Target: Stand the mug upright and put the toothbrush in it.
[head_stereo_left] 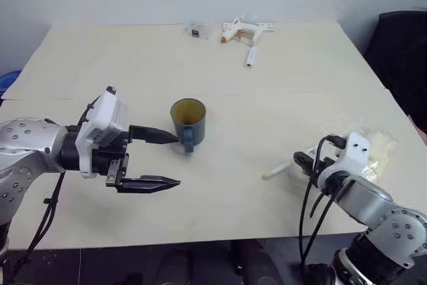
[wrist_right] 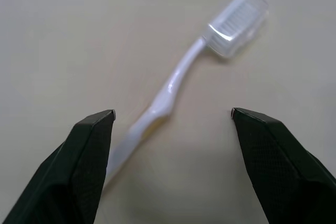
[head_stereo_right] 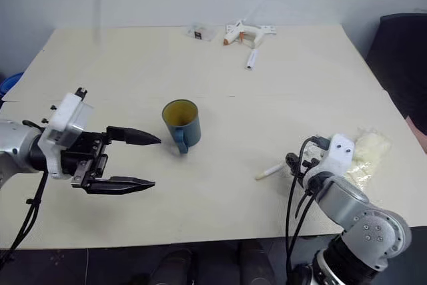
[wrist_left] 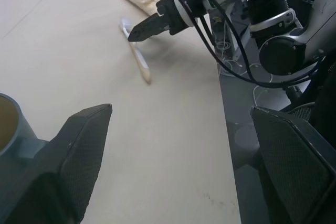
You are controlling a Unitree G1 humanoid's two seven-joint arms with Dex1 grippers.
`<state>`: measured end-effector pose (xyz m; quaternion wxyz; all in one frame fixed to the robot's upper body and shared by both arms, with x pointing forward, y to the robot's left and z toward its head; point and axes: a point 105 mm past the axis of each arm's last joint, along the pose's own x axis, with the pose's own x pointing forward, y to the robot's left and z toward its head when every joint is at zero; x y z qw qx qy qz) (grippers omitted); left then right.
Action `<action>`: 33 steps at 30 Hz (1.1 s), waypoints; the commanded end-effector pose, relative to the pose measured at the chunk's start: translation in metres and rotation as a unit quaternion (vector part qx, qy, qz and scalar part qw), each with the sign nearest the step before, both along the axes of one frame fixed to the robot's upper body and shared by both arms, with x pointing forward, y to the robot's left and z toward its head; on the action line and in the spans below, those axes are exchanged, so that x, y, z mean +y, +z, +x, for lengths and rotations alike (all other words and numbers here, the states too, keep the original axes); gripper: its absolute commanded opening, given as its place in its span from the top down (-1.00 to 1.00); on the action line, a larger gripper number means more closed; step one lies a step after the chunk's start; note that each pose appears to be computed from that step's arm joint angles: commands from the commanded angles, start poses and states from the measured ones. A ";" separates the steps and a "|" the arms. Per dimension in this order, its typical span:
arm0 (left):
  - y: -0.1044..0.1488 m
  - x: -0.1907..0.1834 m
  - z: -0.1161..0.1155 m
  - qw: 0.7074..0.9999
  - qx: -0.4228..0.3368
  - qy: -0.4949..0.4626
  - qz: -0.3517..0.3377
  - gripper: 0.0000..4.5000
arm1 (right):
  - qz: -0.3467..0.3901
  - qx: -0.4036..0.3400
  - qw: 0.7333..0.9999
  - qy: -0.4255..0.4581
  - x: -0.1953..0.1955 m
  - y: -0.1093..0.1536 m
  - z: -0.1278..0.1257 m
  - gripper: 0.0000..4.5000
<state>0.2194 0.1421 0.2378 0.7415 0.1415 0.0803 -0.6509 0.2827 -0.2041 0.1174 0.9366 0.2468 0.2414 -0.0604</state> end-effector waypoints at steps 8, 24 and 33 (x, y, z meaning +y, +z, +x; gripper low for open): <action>0.006 -0.002 -0.002 1.000 -0.023 0.000 0.002 -0.99 | 0.081 0.025 0.995 0.052 0.030 -0.013 0.016 -0.65; 0.008 -0.007 -0.003 1.000 -0.030 0.003 -0.008 -1.00 | 0.076 0.045 0.992 0.087 0.036 -0.025 0.011 0.89; 0.002 0.005 0.004 0.999 -0.017 0.046 -0.016 -1.00 | 0.014 -0.070 0.987 0.142 0.035 0.032 0.037 0.91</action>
